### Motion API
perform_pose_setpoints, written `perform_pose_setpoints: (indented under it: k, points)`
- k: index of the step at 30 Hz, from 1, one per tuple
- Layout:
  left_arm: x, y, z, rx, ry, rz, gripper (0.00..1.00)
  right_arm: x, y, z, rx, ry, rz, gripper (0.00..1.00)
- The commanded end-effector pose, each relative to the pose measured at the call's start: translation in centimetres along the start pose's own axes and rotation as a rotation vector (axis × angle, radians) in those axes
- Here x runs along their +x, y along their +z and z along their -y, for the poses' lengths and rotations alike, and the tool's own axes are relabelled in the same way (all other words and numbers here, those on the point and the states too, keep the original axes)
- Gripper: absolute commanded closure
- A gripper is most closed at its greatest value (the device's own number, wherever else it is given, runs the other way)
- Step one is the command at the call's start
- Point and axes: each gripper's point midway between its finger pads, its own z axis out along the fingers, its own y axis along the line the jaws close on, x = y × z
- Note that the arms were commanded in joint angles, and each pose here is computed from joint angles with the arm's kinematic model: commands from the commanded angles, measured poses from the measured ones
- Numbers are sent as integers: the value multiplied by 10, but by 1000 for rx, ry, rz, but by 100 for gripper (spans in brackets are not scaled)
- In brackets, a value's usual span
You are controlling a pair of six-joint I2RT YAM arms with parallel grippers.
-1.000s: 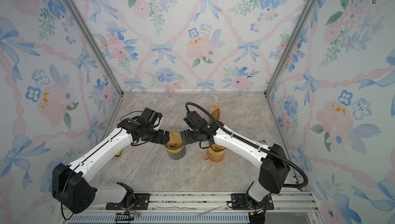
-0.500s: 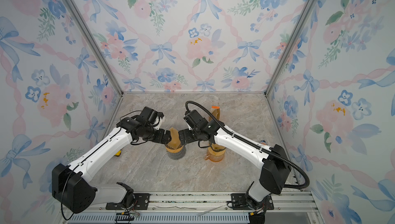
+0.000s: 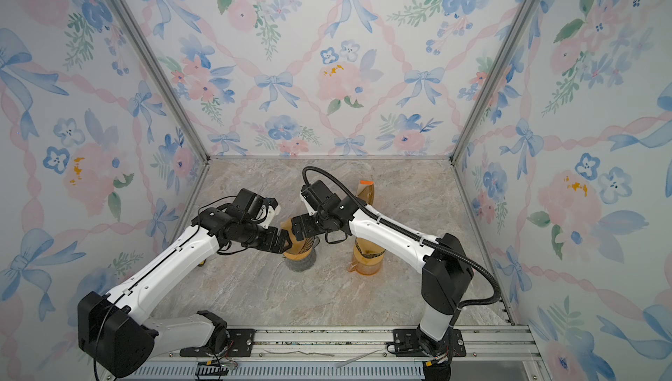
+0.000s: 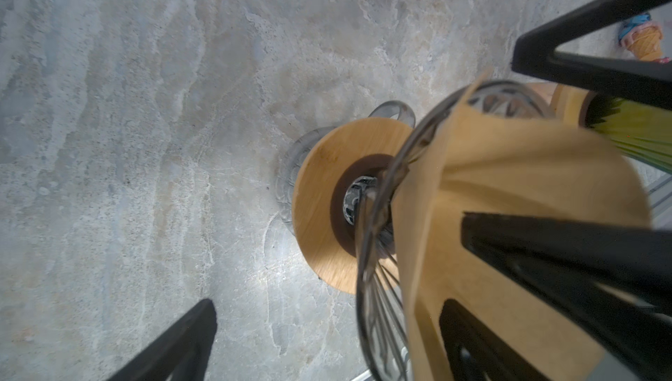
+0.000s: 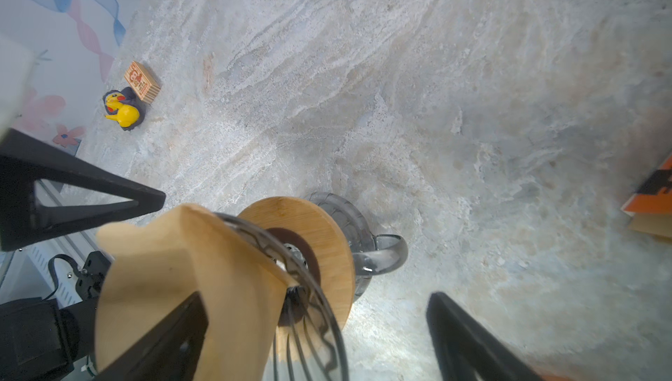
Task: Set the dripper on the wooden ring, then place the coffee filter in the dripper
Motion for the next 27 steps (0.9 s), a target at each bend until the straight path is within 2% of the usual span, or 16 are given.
perform_pose_setpoints:
  k: [1, 10, 27]
  points:
    - [7, 0, -3, 0, -18, -7, 2, -12, -1, 2, -4, 0, 26, 4]
    - [-7, 4, -7, -35, -31, -9, 2, -6, 4, 27, 36, 42, 23, 4]
    - [-24, 8, -25, -101, -61, 5, 2, 17, -3, 40, 59, 35, -6, 4]
